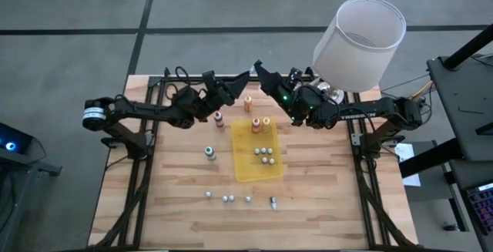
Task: Pick & Place food coloring
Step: Put the small pink food coloring bottle into the bin
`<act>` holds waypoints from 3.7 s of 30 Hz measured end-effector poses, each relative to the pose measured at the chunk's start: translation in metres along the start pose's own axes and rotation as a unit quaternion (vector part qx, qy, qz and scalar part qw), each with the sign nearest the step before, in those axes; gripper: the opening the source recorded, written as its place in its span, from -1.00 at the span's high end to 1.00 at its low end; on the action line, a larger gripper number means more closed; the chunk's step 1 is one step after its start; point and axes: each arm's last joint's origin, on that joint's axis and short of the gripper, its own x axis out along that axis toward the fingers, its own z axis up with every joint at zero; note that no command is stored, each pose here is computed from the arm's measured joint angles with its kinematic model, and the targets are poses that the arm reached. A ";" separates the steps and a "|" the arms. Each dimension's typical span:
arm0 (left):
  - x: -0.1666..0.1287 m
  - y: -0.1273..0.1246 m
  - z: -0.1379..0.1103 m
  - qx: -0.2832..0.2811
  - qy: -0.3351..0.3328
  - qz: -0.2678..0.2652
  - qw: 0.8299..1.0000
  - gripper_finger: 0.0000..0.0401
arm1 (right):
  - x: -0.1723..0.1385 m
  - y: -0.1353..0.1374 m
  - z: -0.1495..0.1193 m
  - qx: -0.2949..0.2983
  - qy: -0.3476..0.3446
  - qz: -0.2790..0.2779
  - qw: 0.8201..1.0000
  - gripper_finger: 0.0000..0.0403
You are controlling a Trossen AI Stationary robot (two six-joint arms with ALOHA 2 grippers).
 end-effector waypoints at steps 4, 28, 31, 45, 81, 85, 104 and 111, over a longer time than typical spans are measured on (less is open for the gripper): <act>-0.001 -0.001 -0.001 0.011 -0.007 0.008 1.000 -0.21 | 0.000 0.000 0.000 0.000 0.001 0.001 1.000 0.71; 0.000 -0.004 -0.001 0.136 0.015 -0.027 0.990 -0.21 | -0.001 -0.003 -0.004 0.031 0.037 0.012 0.999 0.71; 0.000 -0.004 -0.001 0.166 0.018 -0.030 0.986 -0.21 | -0.001 -0.003 -0.004 0.029 0.043 0.013 0.999 0.71; -0.007 -0.002 0.006 0.275 0.057 -0.011 0.960 -0.21 | -0.004 0.003 0.005 0.018 0.057 0.024 0.998 0.71; 0.000 -0.006 0.003 0.472 0.072 0.034 0.878 -0.21 | -0.004 -0.005 0.002 0.047 0.058 -0.009 0.997 0.71; -0.001 -0.005 0.002 0.483 0.077 0.040 0.871 -0.21 | -0.004 -0.005 0.002 0.046 0.058 -0.009 0.997 0.71; 0.005 -0.005 -0.001 0.496 0.073 0.057 0.863 -0.16 | -0.004 -0.005 0.002 0.046 0.058 -0.009 0.997 0.71; 0.005 -0.010 -0.002 0.515 0.070 0.065 0.852 0.03 | -0.004 -0.005 0.002 0.046 0.058 -0.009 0.997 0.71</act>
